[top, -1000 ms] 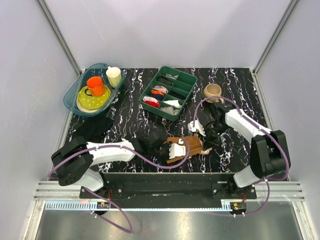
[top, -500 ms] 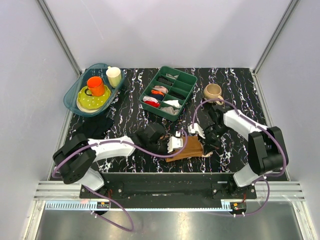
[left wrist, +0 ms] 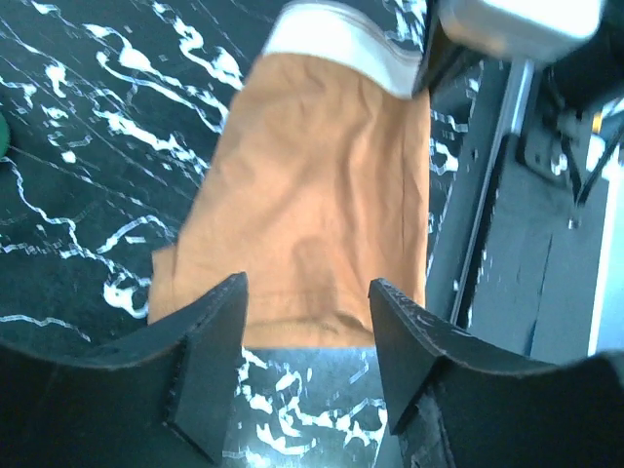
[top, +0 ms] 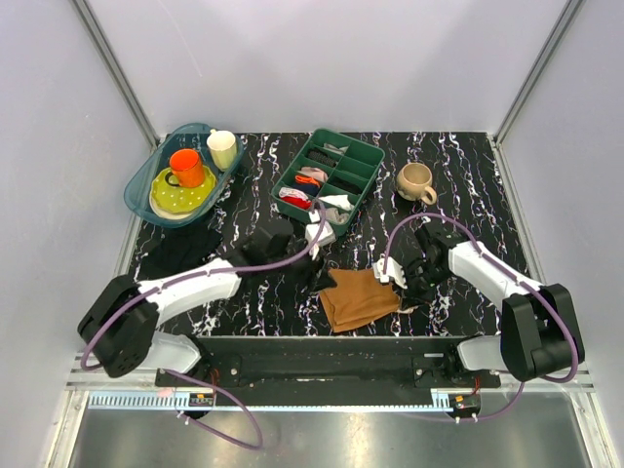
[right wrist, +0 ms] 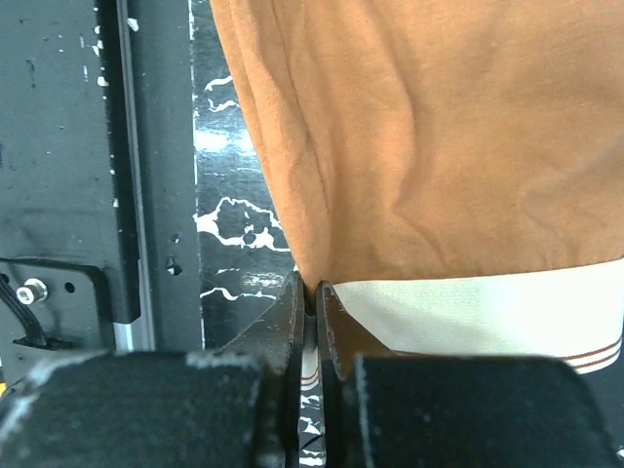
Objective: Roll the underwear
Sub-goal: Fold the underwear at the center of the board.
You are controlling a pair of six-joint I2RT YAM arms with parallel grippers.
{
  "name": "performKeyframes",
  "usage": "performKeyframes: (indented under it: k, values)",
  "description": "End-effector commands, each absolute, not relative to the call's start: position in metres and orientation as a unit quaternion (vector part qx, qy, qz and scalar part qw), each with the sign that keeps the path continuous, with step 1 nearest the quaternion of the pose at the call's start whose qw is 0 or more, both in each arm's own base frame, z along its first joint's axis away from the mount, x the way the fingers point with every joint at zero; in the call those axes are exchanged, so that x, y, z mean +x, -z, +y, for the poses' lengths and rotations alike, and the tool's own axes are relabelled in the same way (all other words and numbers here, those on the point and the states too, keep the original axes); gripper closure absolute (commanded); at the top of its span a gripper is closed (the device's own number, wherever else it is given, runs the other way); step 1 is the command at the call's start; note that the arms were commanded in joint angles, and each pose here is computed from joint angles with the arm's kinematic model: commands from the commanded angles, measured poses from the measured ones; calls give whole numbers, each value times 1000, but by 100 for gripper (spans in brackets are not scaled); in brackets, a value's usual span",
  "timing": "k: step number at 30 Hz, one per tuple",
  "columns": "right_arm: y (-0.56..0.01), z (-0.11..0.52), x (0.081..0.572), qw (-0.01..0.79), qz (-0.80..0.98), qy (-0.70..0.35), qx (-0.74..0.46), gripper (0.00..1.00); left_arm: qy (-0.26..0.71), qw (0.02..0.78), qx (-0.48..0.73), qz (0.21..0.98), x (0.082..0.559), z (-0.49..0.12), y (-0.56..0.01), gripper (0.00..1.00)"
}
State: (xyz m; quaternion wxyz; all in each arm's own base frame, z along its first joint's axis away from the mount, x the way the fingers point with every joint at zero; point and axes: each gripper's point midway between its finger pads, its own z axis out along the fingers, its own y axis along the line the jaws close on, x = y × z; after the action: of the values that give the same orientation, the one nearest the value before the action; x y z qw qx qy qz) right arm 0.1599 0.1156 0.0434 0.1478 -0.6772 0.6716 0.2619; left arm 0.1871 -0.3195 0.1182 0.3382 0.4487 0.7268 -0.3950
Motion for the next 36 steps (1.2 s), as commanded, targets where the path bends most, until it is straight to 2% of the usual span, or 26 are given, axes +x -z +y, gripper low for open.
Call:
performKeyframes:
  k: [1, 5, 10, 19, 23, 26, 32, 36]
  values:
    - [-42, 119, 175, 183, 651, -235, -698, 96, 457, 351, 365, 732, 218, -356, -154, 51]
    - [-41, 119, 176, 185, 651, -231, -699, 96, 539, 293, 314, 724, 223, -404, -163, 80]
    - [-43, 120, 176, 192, 649, -231, -699, 96, 548, 276, 304, 729, 230, -458, -150, 94]
    - [-43, 120, 175, 195, 649, -231, -698, 96, 517, 252, 301, 761, 231, -510, -105, 96]
    - [-52, 121, 179, 204, 650, -227, -696, 96, 446, 232, 282, 817, 240, -496, -46, 96]
    - [-69, 126, 182, 220, 646, -228, -694, 97, 421, 218, 286, 833, 235, -488, -24, 97]
    - [-94, 137, 205, 251, 648, -224, -683, 97, 410, 212, 295, 837, 230, -481, -15, 97]
    - [-93, 139, 224, 240, 668, -222, -668, 97, 415, 210, 297, 834, 229, -481, -19, 97]
